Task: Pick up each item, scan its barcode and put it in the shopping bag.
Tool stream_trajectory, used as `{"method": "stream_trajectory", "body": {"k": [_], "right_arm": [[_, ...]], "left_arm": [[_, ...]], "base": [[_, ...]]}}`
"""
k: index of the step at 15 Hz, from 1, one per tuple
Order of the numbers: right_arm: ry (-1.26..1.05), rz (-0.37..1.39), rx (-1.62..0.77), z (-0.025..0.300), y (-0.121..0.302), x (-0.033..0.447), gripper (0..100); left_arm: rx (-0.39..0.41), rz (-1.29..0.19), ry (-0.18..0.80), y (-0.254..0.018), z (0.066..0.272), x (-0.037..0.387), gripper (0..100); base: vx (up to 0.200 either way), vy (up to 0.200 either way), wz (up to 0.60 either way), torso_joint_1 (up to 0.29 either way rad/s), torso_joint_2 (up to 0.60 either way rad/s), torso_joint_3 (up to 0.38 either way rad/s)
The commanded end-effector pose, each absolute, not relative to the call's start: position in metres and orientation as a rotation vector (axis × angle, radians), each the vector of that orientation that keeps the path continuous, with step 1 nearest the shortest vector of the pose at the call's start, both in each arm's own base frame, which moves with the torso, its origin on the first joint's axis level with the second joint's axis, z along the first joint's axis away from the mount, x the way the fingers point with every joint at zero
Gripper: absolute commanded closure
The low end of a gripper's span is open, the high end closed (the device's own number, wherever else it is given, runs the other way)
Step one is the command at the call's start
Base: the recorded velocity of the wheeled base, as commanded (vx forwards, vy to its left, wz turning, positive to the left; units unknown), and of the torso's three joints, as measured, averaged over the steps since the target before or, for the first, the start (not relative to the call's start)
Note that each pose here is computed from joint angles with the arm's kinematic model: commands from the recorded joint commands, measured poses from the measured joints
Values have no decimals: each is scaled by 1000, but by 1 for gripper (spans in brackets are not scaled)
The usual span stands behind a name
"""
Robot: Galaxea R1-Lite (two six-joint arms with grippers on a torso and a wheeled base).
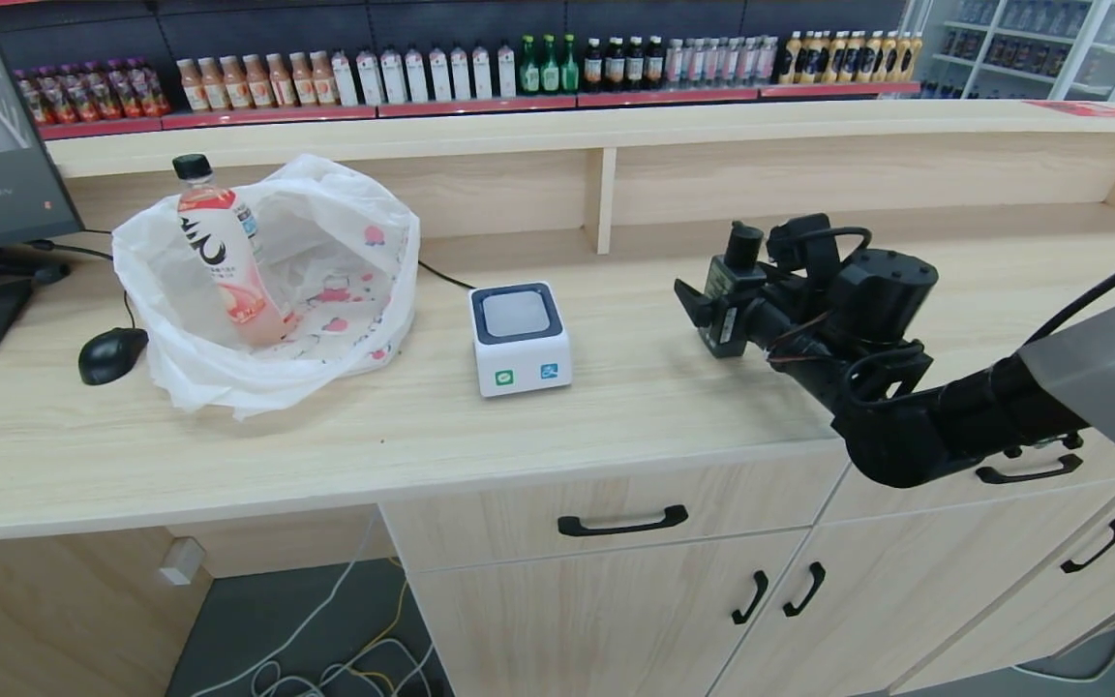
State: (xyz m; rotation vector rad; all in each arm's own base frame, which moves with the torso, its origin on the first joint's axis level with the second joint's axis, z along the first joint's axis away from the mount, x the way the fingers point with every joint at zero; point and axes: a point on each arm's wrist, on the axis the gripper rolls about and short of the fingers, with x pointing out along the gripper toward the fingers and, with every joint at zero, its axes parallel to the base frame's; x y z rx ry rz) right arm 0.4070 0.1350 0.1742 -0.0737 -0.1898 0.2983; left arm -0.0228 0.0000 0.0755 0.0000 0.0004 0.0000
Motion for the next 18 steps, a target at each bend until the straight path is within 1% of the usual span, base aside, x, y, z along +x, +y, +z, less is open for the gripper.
{"method": "stream_trajectory", "body": {"k": [1, 2, 7, 12, 17, 18], "right_arm": [[-186, 298, -75, 166, 136, 410, 0], [-189, 298, -74, 166, 136, 411, 100], [-195, 298, -72, 168, 136, 410, 100], [-224, 299, -67, 181, 134, 405, 100], [-283, 305, -33, 211, 130, 386, 100], [-285, 309, -33, 217, 127, 375, 100]], "left_arm": [[0, 0, 0, 0, 75, -23, 0], [0, 0, 0, 0, 75, -23, 0], [0, 0, 0, 0, 75, -23, 0], [0, 0, 0, 0, 75, -23, 0], [0, 0, 0, 0, 75, -23, 0], [0, 0, 0, 0, 75, -23, 0]], "base": [[0, 0, 0, 0, 0, 0], [0, 0, 0, 0, 0, 0], [0, 0, 0, 0, 0, 0], [0, 0, 0, 0, 0, 0], [0, 0, 0, 0, 0, 0], [0, 0, 0, 0, 0, 0]]}}
